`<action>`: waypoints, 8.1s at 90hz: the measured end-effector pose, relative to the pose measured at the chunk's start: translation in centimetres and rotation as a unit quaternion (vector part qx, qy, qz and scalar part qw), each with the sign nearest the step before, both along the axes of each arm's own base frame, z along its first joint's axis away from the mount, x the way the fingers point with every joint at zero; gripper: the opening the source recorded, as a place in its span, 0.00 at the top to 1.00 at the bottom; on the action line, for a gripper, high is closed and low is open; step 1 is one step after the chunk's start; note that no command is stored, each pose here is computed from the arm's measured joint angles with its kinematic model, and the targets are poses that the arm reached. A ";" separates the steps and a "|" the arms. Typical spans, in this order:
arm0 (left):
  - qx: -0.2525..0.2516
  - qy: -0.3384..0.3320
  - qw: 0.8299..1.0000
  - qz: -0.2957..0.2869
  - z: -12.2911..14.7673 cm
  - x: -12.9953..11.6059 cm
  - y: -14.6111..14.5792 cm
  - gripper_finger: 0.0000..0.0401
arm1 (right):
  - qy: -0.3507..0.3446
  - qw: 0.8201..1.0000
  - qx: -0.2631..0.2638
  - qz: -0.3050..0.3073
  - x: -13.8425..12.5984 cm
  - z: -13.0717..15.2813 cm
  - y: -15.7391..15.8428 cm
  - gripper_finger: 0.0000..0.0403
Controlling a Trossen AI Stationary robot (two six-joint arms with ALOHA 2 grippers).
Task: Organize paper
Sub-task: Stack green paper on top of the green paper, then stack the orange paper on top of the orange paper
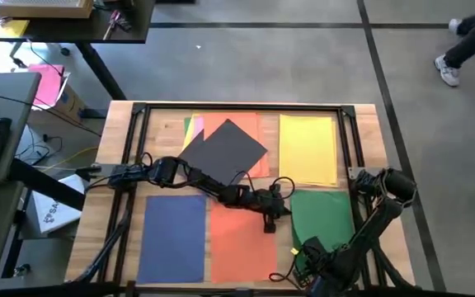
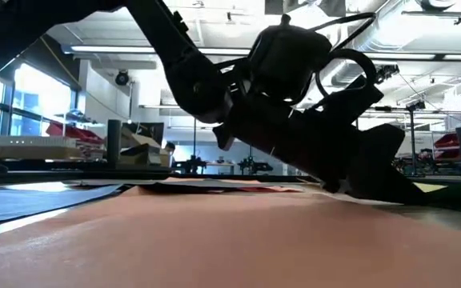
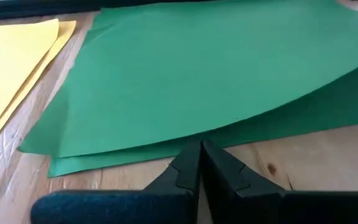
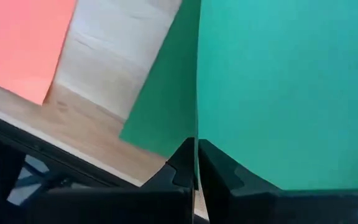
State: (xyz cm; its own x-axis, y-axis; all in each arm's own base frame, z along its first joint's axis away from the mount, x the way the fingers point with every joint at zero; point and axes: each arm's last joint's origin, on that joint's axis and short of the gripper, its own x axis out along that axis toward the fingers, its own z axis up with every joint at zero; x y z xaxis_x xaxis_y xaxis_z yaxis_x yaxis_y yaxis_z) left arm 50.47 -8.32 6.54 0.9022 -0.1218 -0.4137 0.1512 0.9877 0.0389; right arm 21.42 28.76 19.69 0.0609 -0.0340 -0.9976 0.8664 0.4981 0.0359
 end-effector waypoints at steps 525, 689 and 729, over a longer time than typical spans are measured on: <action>-0.091 0.190 0.899 0.384 5.5 -19.1 18.6 1.00 | -0.111 0.800 -0.340 0.482 11.4 -8.3 -30.3 0.52; -0.107 0.186 0.908 0.360 4.0 -18.2 17.8 1.00 | -0.092 0.768 -0.341 0.534 10.6 -7.9 -25.9 0.86; -0.108 0.187 0.909 0.358 4.0 -18.2 17.8 1.00 | -0.074 0.754 -0.360 0.544 11.1 -9.1 -26.4 0.60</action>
